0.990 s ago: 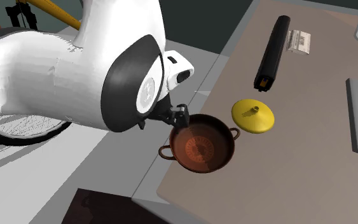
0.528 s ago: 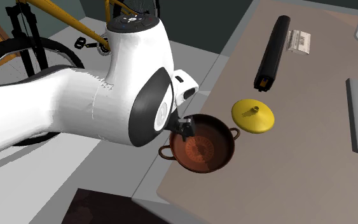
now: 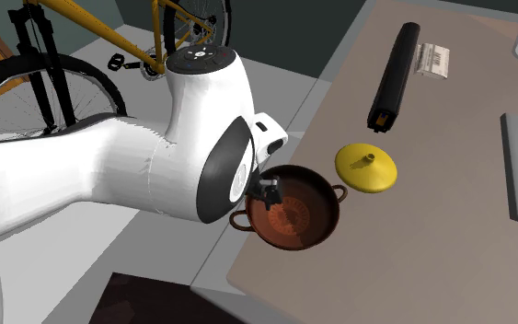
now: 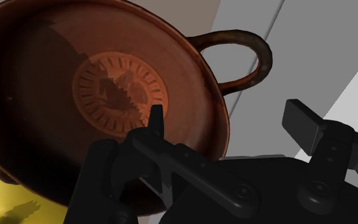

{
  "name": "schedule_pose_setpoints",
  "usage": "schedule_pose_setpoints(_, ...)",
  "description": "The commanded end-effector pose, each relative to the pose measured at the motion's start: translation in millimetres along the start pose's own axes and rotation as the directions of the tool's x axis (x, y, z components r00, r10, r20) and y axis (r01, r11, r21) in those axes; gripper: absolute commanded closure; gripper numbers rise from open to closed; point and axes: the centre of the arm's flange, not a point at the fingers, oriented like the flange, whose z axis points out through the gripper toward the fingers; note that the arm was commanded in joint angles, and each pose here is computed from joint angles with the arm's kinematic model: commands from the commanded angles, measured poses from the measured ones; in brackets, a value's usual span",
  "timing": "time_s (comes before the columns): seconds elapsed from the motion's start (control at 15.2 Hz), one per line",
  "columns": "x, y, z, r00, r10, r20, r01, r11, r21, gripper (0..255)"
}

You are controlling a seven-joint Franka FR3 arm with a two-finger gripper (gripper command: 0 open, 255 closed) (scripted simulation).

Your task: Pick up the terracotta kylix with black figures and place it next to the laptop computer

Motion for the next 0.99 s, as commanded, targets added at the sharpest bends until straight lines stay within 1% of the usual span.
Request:
schedule_pose_setpoints(0.0,0.1,0.0,0.3,1.0,0.0,0.0,0.0,1.0,0.0,0)
schedule_pose_setpoints(0.13,0.1,0.0,0.2,1.0,0.0,0.0,0.0,1.0,0.0,0)
schedule_pose_setpoints(0.2,0.1,0.0,0.2,1.0,0.0,0.0,0.0,1.0,0.0,255)
schedule_pose_setpoints(0.79,0.1,0.0,0.3,1.0,0.0,0.0,0.0,1.0,0.0,255)
schedule_pose_setpoints(0.92,0.9,0.8,-10.2,1.0,0.0,0.0,0.0,1.0,0.0,255)
